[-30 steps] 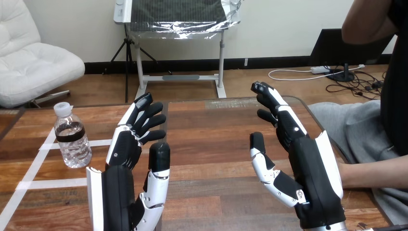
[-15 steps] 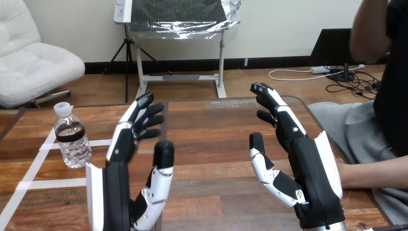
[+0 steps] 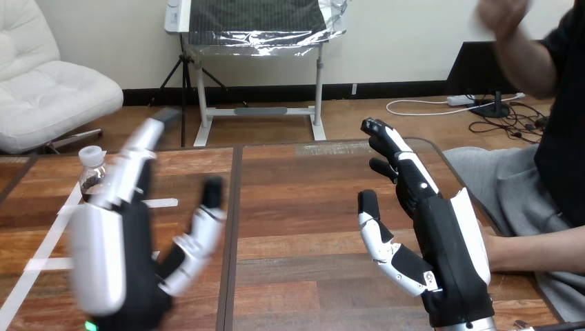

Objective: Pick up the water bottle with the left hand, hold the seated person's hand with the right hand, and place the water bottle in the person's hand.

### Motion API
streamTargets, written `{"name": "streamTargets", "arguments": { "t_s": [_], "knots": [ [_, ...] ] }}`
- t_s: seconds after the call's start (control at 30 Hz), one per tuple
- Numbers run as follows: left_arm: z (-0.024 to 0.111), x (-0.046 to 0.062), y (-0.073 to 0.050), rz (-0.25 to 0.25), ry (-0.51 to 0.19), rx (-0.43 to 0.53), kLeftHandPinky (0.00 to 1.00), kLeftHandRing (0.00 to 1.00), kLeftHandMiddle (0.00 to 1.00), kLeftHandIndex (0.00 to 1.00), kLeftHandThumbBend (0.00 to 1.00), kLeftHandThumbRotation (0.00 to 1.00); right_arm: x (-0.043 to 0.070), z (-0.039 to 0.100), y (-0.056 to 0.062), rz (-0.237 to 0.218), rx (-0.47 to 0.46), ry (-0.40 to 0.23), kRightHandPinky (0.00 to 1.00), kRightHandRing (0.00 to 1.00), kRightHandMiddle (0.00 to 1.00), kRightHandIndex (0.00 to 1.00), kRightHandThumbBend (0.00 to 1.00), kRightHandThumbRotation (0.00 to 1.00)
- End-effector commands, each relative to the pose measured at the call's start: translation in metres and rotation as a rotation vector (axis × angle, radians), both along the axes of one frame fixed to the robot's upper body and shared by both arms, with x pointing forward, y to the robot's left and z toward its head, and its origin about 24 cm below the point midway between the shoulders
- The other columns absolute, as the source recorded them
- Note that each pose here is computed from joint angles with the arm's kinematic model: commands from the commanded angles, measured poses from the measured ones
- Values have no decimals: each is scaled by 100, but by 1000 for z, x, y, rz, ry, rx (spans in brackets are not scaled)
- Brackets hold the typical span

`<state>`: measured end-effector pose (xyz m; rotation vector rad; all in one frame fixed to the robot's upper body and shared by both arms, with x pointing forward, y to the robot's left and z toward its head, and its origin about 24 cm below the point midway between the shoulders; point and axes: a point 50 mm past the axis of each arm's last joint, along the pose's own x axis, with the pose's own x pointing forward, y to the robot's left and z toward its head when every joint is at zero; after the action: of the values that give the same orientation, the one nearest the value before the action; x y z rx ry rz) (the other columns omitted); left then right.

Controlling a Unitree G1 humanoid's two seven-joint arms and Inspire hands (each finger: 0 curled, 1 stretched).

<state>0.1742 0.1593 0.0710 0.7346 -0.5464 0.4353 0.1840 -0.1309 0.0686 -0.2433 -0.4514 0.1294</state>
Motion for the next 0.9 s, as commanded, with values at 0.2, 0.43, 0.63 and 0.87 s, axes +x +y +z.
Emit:
{"name": "streamTargets", "arguments": {
  "t_s": [0.2, 0.43, 0.63, 0.87],
  "knots": [
    [21, 26, 30, 183, -75, 245, 86, 89, 89, 88, 48, 76, 11, 15, 4, 17, 10, -89, 89, 94, 96, 90, 2, 0],
    [23, 41, 49, 273, -22, 372, 90, 91, 92, 90, 53, 90, 11, 15, 4, 17, 15, -88, 89, 94, 97, 90, 2, 0],
    [26, 52, 60, 317, 30, 450, 94, 94, 95, 93, 55, 98, 11, 16, 3, 15, 7, -89, 89, 94, 97, 90, 2, 0],
    [29, 65, 72, 348, 57, 504, 96, 94, 96, 93, 56, 100, 12, 16, 3, 15, 14, -83, 90, 95, 97, 90, 2, 0]
  ]
}}
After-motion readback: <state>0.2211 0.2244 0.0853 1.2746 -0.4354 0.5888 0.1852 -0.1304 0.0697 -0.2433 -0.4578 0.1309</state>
